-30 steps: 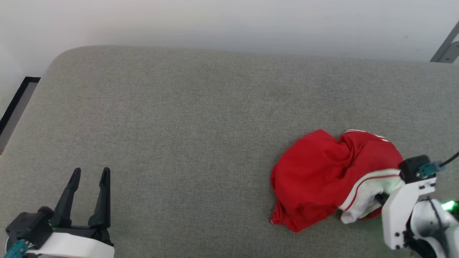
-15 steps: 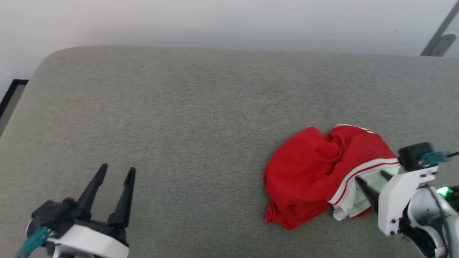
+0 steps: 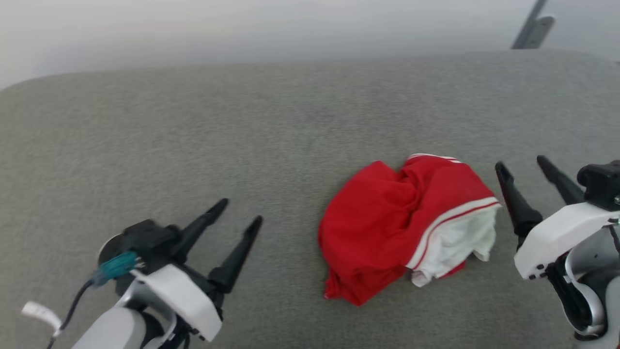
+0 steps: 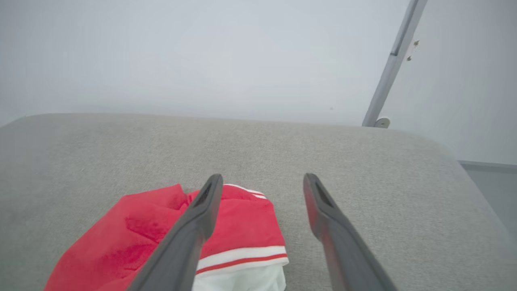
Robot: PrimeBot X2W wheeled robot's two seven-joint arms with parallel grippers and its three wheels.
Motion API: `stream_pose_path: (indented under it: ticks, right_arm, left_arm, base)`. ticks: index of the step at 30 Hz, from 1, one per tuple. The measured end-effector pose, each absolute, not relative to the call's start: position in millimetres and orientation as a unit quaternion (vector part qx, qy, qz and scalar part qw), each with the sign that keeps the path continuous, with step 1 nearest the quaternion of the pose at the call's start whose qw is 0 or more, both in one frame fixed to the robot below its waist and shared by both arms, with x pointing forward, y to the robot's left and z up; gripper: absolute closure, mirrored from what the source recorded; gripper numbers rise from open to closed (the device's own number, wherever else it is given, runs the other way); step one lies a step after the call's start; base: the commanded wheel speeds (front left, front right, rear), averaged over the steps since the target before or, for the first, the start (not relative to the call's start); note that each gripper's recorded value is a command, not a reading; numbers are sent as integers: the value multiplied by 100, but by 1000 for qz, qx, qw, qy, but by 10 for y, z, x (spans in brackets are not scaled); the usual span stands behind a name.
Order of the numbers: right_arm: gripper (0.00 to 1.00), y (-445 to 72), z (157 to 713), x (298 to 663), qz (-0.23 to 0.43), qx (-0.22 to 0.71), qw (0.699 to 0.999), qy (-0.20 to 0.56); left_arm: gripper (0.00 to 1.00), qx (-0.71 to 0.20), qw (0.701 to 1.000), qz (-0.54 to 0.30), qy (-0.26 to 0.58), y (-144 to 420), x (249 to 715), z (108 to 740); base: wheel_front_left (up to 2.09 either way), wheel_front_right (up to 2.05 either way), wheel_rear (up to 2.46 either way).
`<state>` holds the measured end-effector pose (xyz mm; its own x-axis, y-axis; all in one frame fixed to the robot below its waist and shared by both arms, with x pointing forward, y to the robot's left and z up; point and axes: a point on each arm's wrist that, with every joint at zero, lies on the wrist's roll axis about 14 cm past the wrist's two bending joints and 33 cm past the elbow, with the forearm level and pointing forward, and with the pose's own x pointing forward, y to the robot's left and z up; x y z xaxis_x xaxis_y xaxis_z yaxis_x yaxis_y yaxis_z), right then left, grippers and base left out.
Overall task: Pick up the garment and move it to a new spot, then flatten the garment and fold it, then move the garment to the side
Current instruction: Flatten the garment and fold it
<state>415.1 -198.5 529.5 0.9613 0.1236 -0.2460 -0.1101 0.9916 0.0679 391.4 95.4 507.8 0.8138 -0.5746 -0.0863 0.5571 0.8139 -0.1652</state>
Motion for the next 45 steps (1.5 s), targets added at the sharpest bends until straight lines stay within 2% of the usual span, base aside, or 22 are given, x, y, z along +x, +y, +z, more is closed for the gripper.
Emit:
stream_pose_path:
  ticks: [6, 10, 22, 27, 36, 43, 44, 45]
  right_arm:
    - [0, -2272, 5556, 4107, -3, 16, 999, 31]
    - [0, -2463, 5607, 4027, -41, 10, 999, -2]
    - [0, -2691, 5364, 3852, -86, 26, 996, 8]
    - [0, -2796, 5270, 3809, -103, 31, 994, 14]
    - [0, -2855, 5161, 3824, -112, 40, 993, 23]
    - [0, -2763, 5135, 3932, -97, 46, 994, 26]
    - [0, -2744, 5123, 3942, -94, 46, 994, 28]
    - [0, -2731, 5112, 3951, -92, 47, 994, 29]
  left_arm:
    - [0, -37, 916, -385, 105, 502, 3892, 5061]
    - [0, -8, 889, -439, 129, 226, 3901, 5076]
    - [0, 56, 827, -530, 178, -360, 4150, 5013]
    - [0, 73, 816, -529, 222, -401, 4281, 4762]
    - [0, 87, 785, -485, 376, -196, 4248, 4064]
    - [0, 102, 772, -460, 427, -67, 4169, 3777]
    - [22, 105, 770, -458, 431, -49, 4167, 3756]
    - [100, 106, 770, -458, 432, -46, 4167, 3745]
  base:
    - [0, 0, 0]
    - [0, 0, 0]
    - [0, 0, 0]
    - [0, 0, 0]
    - [0, 0, 0]
    - [0, 0, 0]
    - [0, 0, 0]
    - [0, 0, 0]
